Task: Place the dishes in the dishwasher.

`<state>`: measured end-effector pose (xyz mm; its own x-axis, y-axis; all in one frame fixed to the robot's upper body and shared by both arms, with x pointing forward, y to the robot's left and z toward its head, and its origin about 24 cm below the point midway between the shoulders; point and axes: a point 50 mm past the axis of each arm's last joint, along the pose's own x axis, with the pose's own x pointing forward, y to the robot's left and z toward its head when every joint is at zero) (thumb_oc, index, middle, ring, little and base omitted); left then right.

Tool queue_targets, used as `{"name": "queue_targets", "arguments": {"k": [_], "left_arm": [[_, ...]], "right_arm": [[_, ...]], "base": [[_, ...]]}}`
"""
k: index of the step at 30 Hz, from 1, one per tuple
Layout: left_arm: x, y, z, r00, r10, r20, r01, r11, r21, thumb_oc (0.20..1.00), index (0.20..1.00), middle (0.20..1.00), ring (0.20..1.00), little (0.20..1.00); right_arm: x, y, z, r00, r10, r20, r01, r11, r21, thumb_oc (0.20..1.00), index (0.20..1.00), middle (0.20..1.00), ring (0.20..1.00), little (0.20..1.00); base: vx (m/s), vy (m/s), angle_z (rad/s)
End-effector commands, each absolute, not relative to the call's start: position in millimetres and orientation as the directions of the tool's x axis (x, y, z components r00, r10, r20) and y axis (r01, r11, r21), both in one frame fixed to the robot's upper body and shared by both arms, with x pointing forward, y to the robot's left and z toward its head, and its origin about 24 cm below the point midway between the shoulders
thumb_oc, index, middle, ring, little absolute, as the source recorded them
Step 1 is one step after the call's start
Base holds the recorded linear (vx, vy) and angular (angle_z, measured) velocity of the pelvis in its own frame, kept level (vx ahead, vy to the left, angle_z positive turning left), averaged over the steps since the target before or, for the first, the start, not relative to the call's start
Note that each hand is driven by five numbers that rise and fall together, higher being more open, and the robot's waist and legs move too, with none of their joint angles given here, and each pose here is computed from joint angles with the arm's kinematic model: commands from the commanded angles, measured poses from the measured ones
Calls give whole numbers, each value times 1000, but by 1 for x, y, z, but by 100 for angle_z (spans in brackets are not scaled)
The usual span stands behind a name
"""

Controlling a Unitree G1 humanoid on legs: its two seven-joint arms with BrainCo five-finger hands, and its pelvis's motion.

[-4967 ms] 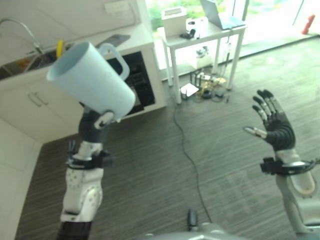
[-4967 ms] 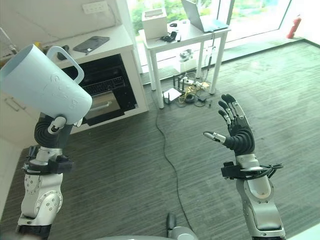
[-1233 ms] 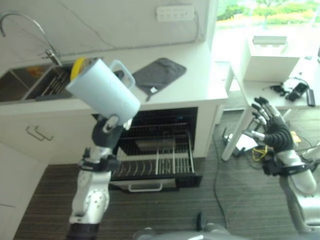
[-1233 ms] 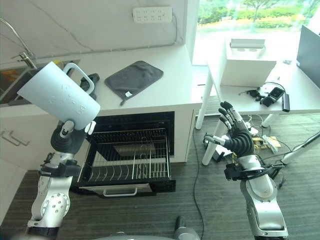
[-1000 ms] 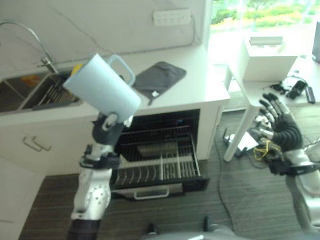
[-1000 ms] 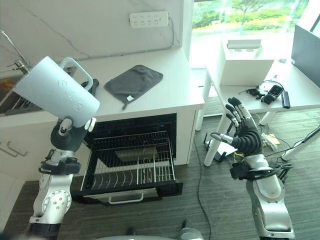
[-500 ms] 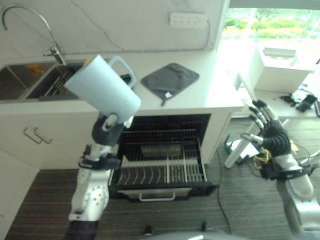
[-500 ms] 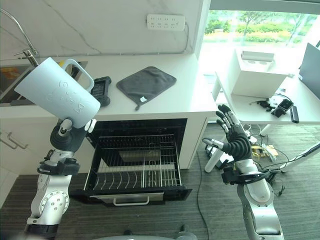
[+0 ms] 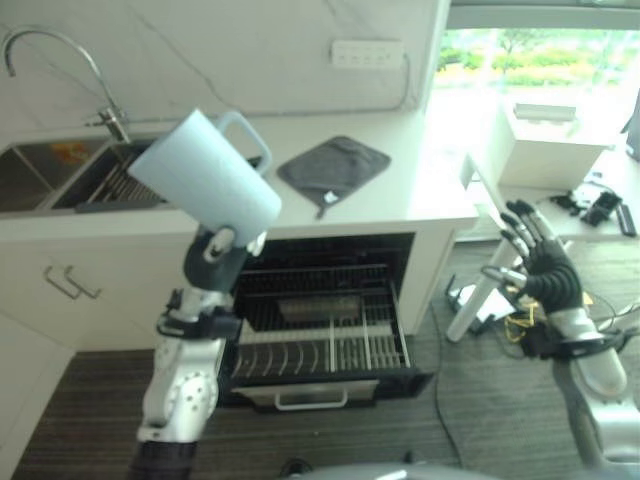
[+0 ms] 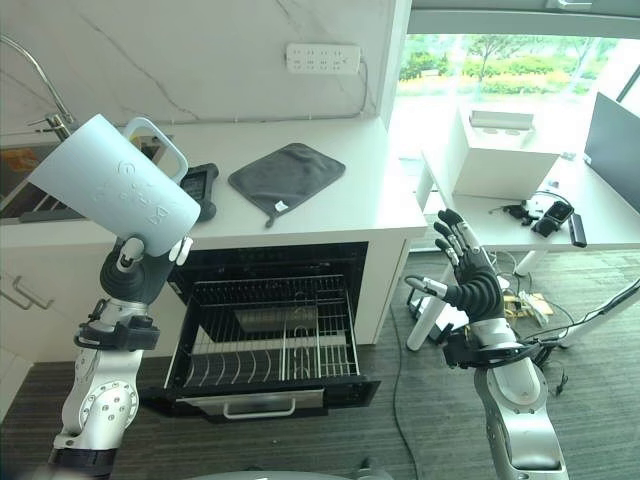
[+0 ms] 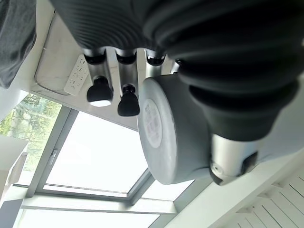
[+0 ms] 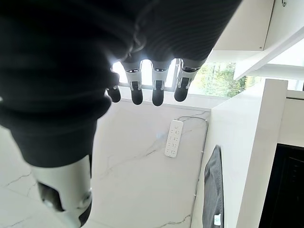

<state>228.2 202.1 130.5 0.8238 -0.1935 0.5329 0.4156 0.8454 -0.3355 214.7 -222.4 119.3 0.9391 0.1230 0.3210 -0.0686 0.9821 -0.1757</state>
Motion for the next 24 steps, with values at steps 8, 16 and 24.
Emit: {"name": "queue_targets", "arguments": {"k": [8, 16, 24], "left_arm": [[224, 211, 159, 755, -161, 636, 373, 903, -215, 200, 200, 200, 200, 200], [239, 214, 140, 868, -13, 496, 37, 999, -38, 200, 200, 200, 200, 200], [272, 180, 134, 832, 131, 539, -215, 972, 94, 200, 200, 200, 200, 200]], "right_arm": [[219, -203, 151, 840, 243, 486, -175, 968, -181, 1000, 1000, 1000, 1000, 1000], [232, -186, 164, 805, 328, 495, -285, 945, -163, 1000, 1000, 1000, 1000, 1000], [257, -145, 192, 721, 362, 591, -351, 926, -139, 1000, 1000, 1000, 1000, 1000]], "base": [[8, 77, -1], [-19, 38, 4], [-31, -7, 10]]}}
